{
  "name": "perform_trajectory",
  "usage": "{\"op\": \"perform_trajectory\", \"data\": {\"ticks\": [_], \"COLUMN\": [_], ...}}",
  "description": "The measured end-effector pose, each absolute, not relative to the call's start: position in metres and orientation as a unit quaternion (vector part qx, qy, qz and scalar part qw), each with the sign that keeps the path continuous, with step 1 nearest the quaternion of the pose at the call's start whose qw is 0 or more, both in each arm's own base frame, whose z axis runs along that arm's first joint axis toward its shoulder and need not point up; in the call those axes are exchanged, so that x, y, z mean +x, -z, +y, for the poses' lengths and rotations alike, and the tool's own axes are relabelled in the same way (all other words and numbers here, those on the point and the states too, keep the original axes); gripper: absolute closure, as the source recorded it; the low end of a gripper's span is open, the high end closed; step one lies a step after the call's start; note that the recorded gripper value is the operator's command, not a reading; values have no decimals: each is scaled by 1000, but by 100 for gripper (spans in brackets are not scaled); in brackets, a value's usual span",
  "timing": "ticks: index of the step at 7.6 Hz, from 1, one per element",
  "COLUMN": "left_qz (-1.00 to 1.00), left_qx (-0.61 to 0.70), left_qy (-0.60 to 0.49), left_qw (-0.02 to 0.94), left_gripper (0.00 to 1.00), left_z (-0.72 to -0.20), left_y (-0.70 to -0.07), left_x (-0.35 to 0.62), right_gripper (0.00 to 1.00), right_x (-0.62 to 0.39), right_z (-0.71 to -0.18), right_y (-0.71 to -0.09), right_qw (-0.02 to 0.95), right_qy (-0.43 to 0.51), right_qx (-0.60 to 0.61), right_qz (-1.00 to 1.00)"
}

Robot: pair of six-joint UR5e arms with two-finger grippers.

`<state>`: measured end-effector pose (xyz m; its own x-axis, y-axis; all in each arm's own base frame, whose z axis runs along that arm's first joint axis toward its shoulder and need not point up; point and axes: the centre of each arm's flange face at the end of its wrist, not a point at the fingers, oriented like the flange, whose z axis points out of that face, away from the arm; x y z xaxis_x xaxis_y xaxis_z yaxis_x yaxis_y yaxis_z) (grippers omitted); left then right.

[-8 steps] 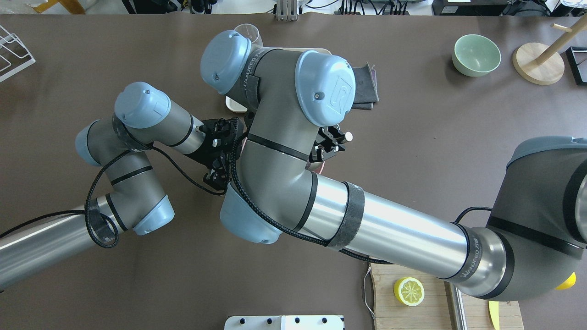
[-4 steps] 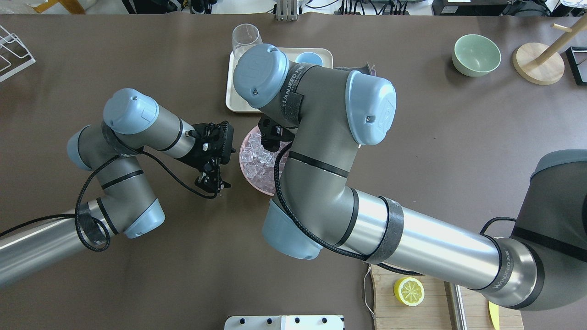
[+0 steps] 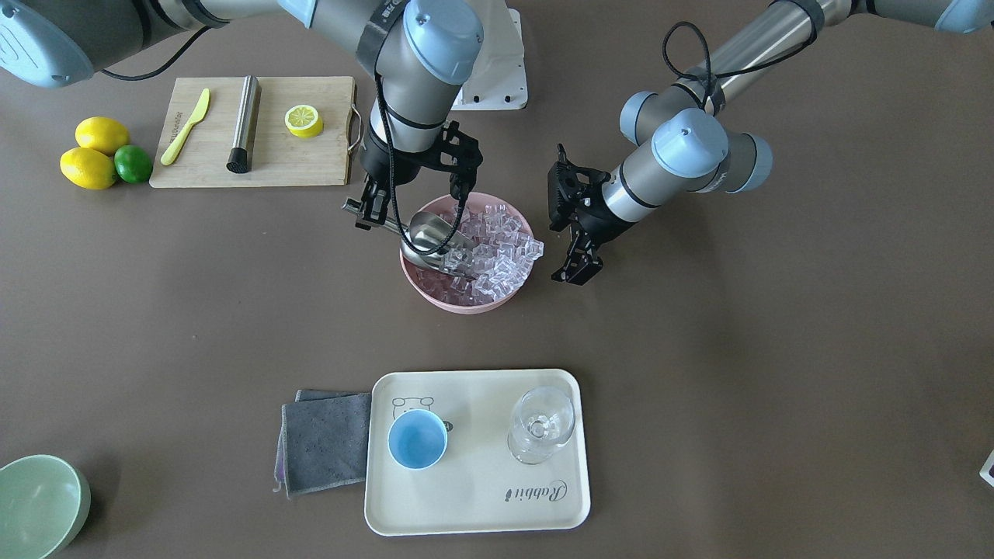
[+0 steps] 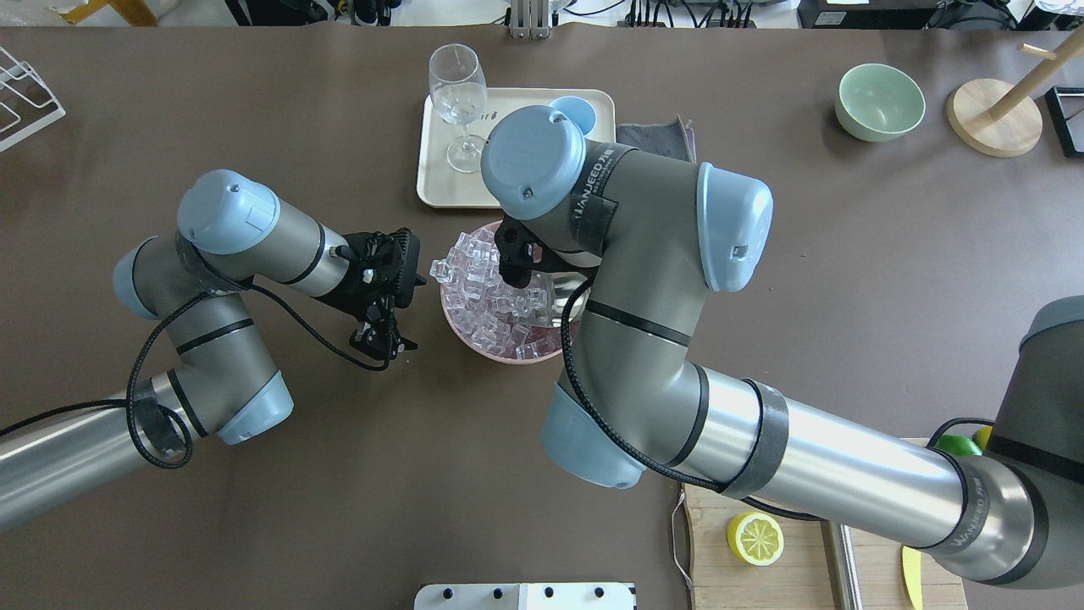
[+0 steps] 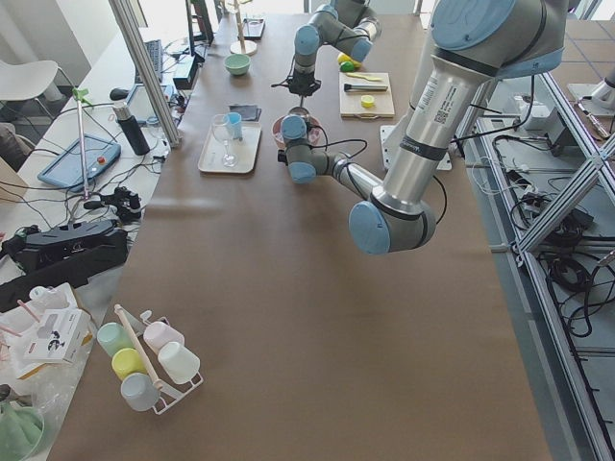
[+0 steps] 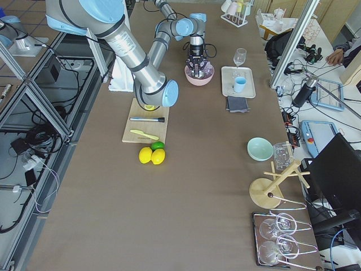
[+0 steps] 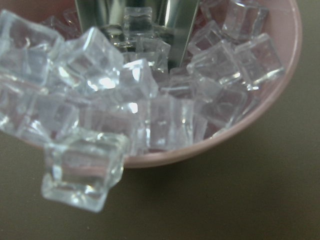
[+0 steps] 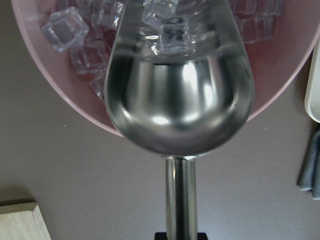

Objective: Put ice in cup with scoop
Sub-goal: 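Lower the scoop into the ice cubes with the right gripper, then drag the scoop through the ice and lift it out, right gripper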

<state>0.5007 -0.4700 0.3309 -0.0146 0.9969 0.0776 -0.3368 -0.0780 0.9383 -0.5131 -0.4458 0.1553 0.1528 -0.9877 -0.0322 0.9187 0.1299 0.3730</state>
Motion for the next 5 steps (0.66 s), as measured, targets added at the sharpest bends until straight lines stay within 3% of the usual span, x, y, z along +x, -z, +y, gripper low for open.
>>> {"op": "perform_trajectory", "data": {"ticks": [5], "left_qz": [388], "left_qx": [428], "left_qy": [-596], "left_qw": [557], "left_gripper": [1], "left_z": [-469], "left_y": [-345], "left_x": [491], "right_gripper": [100], "right_x": [-500], "right_z": [-433], "right_y": [-195], "right_qw": [729], "right_qy": [631], "right_qx": [212], "right_qz": [-158]}}
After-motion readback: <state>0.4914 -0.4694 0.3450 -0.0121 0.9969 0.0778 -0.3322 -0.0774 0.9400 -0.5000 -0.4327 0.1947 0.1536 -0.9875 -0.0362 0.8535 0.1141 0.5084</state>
